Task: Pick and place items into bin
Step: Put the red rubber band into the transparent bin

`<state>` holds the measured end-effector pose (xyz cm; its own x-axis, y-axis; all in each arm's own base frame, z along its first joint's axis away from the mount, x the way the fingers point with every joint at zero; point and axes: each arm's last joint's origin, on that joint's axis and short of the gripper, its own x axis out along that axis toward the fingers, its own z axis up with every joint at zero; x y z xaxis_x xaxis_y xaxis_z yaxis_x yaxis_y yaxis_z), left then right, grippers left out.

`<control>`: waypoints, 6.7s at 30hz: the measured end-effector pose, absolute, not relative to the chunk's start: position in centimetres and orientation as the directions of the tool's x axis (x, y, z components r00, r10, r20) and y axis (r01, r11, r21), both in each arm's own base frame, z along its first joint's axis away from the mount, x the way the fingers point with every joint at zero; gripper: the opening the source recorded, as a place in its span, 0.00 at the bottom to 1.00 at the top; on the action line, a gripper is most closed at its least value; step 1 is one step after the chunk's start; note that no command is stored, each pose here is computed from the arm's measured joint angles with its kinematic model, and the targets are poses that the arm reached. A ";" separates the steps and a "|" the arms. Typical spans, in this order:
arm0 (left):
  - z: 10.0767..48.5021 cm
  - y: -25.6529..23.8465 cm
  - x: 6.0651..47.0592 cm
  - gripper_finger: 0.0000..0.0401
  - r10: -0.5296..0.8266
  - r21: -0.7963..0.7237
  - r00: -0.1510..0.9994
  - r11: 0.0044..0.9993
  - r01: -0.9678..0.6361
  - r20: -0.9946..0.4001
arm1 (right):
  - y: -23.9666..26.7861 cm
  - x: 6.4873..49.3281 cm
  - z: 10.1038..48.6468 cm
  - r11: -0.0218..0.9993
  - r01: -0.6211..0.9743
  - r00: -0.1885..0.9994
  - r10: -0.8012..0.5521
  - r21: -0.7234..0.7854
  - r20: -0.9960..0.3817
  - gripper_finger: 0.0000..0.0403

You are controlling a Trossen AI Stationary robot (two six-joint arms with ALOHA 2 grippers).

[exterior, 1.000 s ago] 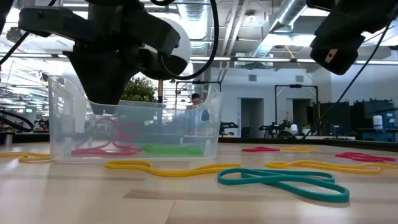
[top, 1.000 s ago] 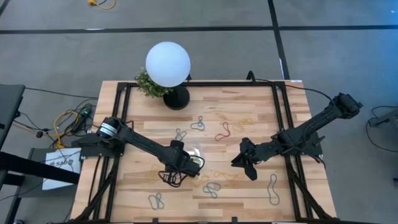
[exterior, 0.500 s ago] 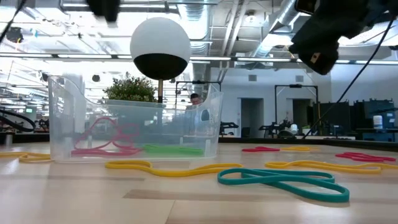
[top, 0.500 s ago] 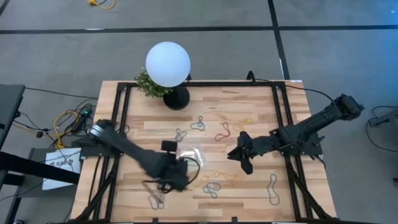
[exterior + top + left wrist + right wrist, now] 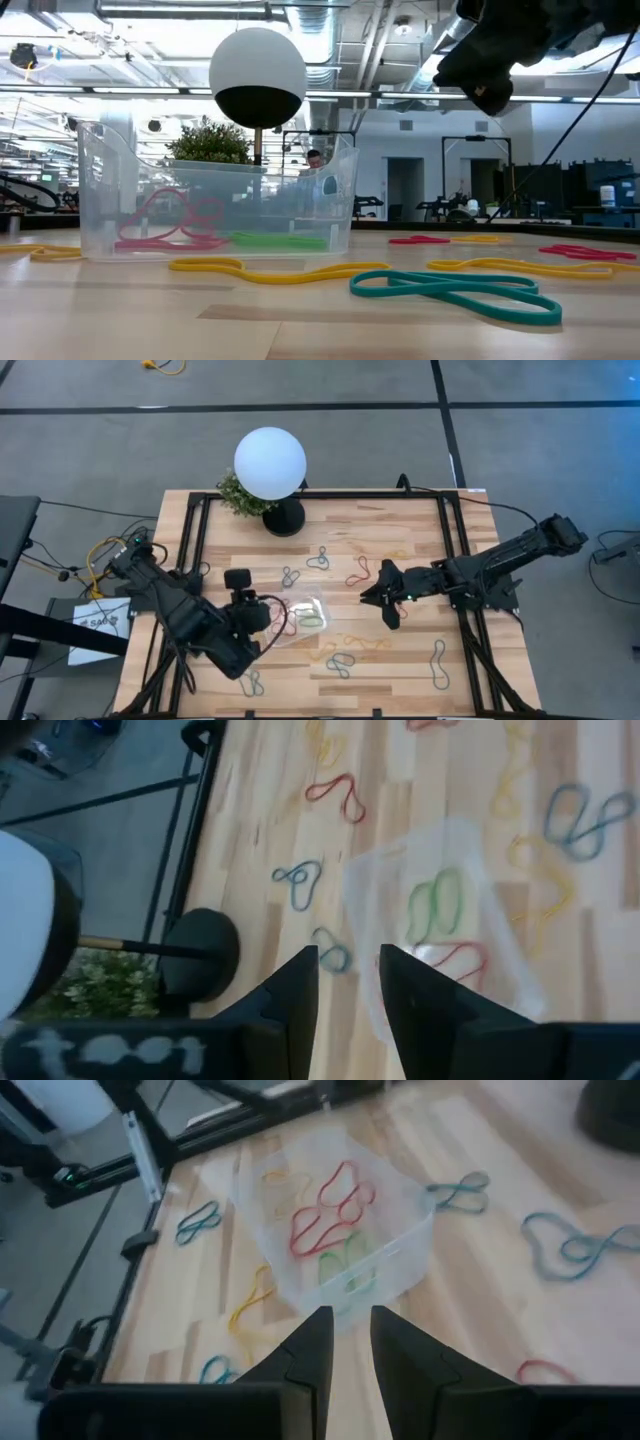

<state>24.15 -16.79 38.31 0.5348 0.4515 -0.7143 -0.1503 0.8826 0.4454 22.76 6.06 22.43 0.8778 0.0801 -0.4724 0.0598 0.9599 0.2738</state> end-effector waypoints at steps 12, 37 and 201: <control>35.5 -11.1 17.5 0.25 0.442 0.366 0.541 0.897 -0.249 -0.716 | 4.9 23.0 21.9 0.992 0.059 0.857 0.006 0.110 -0.515 0.16; 23.5 -9.0 15.0 0.25 0.293 0.199 0.765 0.956 -0.217 -0.573 | 6.2 22.7 16.4 0.796 0.595 -0.079 -0.077 -0.109 -0.994 0.16; 23.6 -8.4 14.7 0.25 0.448 0.289 0.754 0.893 -0.346 -0.480 | -0.7 34.3 18.1 0.979 0.204 0.131 -0.052 -0.024 -0.990 0.29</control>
<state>14.75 -8.40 23.59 0.7542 0.4479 -0.4801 -0.3459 0.8926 0.2892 34.26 -0.65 18.13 0.1306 -0.0517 -0.9901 0.2045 0.9786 -0.0241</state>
